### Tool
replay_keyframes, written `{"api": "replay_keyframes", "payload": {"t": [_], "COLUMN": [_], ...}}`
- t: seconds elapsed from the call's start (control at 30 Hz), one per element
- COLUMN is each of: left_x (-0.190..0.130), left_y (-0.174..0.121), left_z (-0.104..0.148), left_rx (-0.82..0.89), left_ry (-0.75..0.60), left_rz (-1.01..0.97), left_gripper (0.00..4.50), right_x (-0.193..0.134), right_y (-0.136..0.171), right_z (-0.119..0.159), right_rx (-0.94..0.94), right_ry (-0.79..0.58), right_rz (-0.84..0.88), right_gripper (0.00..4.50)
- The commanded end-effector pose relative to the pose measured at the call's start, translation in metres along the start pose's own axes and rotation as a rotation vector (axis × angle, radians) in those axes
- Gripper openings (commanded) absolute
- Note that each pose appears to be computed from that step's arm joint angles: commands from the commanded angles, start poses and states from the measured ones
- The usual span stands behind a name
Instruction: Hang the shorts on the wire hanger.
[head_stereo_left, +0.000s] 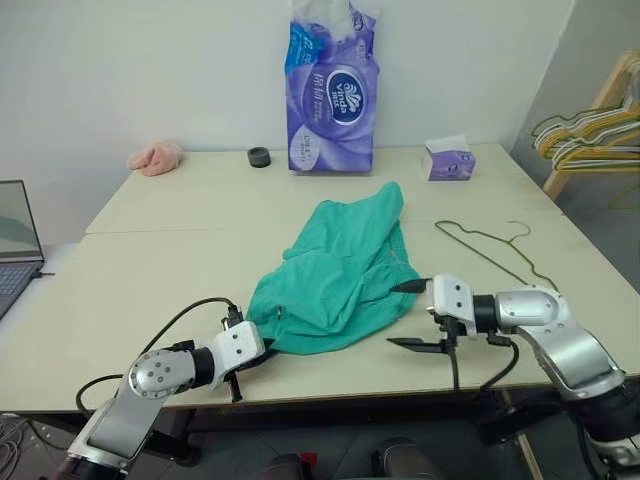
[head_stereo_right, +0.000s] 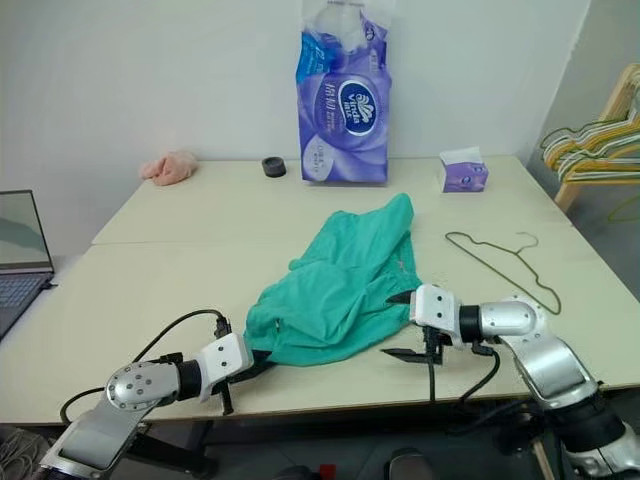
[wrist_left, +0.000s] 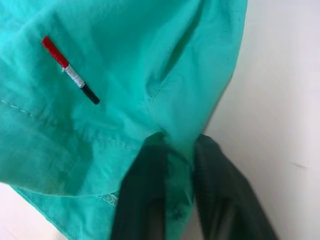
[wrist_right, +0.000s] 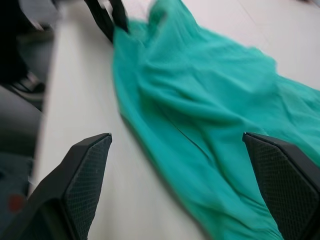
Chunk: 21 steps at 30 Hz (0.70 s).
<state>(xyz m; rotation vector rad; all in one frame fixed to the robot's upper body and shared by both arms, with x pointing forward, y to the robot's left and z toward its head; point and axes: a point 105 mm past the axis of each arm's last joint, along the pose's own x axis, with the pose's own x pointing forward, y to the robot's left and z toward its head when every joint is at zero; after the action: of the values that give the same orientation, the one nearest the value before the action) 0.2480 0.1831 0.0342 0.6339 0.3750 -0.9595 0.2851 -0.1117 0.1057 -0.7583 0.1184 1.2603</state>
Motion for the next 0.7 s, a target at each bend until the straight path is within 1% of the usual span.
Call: {"api": "replay_keyframes", "payload": {"t": [0.03, 0.1, 0.23, 0.4, 0.53, 0.57, 0.63, 0.7], "left_x": [-0.004, -0.009, -0.018, -0.030, -0.036, -0.037, -0.040, -0.042], "left_y": [0.014, 0.023, 0.040, 0.056, 0.062, 0.062, 0.063, 0.063], "left_z": [0.006, 0.014, 0.031, 0.051, 0.057, 0.057, 0.058, 0.057], "left_rx": [-0.039, -0.042, -0.055, -0.055, -0.051, -0.049, -0.045, -0.041], "left_ry": [-0.020, -0.045, -0.107, -0.170, -0.183, -0.183, -0.179, -0.173], "left_rz": [0.054, 0.080, 0.128, 0.166, 0.180, 0.182, 0.185, 0.188], "left_gripper": [0.06, 0.06, 0.06, 0.06, 0.06, 0.02, 0.00, 0.00], "right_x": [0.002, 0.006, 0.013, 0.029, 0.042, 0.044, 0.050, 0.050], "right_y": [-0.025, -0.035, -0.043, -0.045, -0.044, -0.044, -0.046, -0.047], "right_z": [-0.011, -0.015, -0.029, -0.038, -0.045, -0.045, -0.034, -0.027], "right_rx": [-0.250, -0.330, -0.485, -0.599, -0.666, -0.671, -0.648, -0.632], "right_ry": [0.105, 0.135, 0.195, 0.215, 0.233, 0.227, 0.175, 0.145], "right_rz": [-0.051, -0.062, -0.014, 0.025, 0.050, 0.046, 0.022, 0.020], "right_gripper": [4.50, 4.50, 4.50, 4.50, 4.50, 4.31, 3.87, 3.20]}}
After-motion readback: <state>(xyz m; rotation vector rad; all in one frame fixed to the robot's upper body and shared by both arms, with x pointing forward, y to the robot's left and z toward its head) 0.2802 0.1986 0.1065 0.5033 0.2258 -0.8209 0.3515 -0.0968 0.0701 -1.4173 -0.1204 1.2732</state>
